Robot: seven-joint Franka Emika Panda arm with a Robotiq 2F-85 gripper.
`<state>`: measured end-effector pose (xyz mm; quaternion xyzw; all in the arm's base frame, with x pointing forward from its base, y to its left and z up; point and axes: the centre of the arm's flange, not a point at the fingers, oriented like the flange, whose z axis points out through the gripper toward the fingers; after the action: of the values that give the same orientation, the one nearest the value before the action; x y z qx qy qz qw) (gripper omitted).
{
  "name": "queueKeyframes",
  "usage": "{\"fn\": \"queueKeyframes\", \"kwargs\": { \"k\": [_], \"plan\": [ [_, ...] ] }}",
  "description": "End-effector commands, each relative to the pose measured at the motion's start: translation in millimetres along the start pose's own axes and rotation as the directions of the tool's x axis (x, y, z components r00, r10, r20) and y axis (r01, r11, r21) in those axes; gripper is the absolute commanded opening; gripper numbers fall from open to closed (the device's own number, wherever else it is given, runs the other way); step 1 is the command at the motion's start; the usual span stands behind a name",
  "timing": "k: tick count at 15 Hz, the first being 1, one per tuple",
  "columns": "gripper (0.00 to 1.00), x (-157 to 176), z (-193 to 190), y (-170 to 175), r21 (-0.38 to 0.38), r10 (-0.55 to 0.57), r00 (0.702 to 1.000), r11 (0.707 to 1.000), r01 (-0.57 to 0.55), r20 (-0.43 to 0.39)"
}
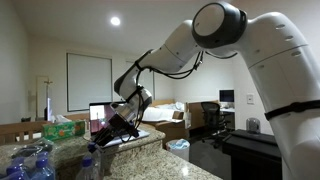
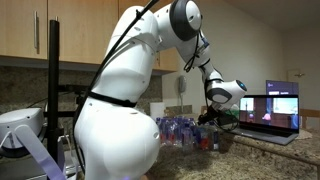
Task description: Move the bottle to the left, pick up the bottle near the laptop and put it together with other bottles on the left
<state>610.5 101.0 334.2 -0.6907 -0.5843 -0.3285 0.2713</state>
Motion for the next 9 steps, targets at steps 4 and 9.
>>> {"fn": "queueKeyframes", "kwargs": {
  "k": [4, 9],
  "plan": [
    [0.77, 37, 5, 23, 0.062, 0.037, 0.997, 0.997, -0.041, 0.072],
    [1.0, 45, -6, 15, 0.065, 0.02, 0.996, 0.998, -0.025, 0.087]
  ]
}}
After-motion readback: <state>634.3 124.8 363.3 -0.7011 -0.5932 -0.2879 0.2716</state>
